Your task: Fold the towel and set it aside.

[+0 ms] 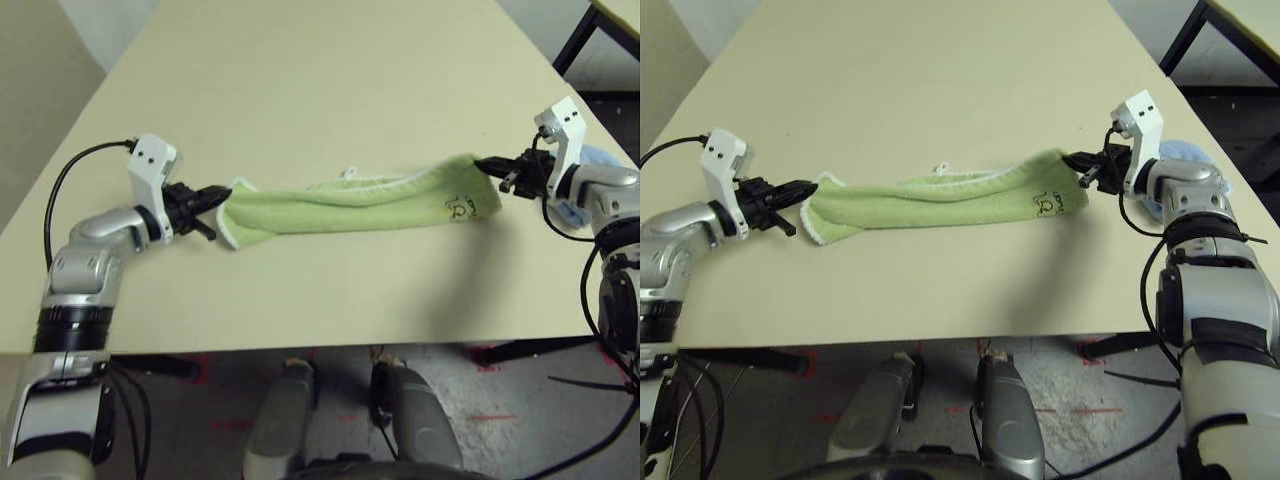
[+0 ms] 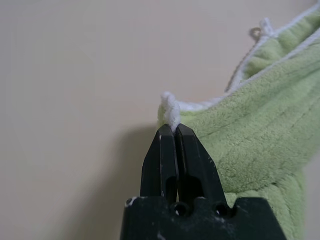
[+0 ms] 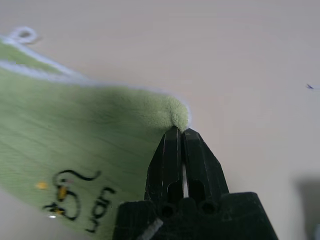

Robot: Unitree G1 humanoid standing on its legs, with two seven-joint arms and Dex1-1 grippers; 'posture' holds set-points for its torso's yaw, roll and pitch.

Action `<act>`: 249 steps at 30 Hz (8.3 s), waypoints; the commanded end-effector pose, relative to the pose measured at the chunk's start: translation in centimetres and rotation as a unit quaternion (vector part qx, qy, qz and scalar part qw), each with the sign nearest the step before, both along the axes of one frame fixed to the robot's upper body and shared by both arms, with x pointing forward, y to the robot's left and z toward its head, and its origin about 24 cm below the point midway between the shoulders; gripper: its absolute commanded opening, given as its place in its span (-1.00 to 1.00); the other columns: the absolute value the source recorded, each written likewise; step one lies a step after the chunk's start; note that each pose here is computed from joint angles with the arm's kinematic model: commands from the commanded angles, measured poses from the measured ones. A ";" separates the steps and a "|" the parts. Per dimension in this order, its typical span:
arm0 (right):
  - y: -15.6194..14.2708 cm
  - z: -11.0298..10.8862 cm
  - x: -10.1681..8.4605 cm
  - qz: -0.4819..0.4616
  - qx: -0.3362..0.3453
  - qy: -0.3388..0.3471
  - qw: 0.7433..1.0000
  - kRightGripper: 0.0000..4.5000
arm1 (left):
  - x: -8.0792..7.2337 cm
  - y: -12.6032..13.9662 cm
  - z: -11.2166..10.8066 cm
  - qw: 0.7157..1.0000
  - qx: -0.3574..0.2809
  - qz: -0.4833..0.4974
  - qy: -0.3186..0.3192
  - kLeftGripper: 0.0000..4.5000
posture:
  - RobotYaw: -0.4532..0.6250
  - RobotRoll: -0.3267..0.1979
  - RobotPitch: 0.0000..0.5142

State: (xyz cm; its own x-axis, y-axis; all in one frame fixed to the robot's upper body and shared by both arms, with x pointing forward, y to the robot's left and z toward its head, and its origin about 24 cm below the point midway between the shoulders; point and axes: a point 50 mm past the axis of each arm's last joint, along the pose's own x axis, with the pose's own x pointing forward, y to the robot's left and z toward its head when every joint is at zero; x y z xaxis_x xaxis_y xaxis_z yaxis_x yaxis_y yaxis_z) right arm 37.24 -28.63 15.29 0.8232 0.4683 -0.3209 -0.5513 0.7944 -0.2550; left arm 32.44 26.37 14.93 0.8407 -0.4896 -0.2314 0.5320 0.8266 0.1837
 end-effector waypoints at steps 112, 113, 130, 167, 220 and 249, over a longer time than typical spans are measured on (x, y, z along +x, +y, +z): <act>-3.7 0.0 -6.2 -0.104 0.323 0.213 0.916 -0.98 | -6.1 -6.4 3.3 0.965 -0.039 -0.255 -0.050 1.00 | 0.08 0.25 -0.36; -3.2 0.5 -6.1 -0.085 0.325 0.210 0.918 -0.98 | -6.0 -6.4 3.3 0.965 -0.039 -0.256 -0.051 1.00 | 0.08 0.25 -0.37; 9.2 2.4 -4.6 0.160 0.267 0.241 0.919 -0.98 | -5.6 -6.9 3.3 0.963 -0.038 -0.261 -0.057 1.00 | 0.11 0.25 -0.39; 4.9 4.3 -0.5 0.118 0.223 0.016 0.968 1.00 | -2.2 -12.3 6.0 0.960 -0.105 -0.244 -0.085 0.71 | 0.14 0.25 -0.46; 9.9 -2.9 -1.5 0.222 0.105 0.094 0.965 -0.79 | -0.2 -21.0 0.4 0.974 -0.013 -0.213 0.073 -0.83 | 0.16 0.25 -0.48; 7.4 2.6 -1.6 0.289 0.069 -0.009 0.955 1.00 | -8.7 -11.0 0.7 0.962 -0.179 0.017 0.205 0.98 | 0.29 0.25 -0.40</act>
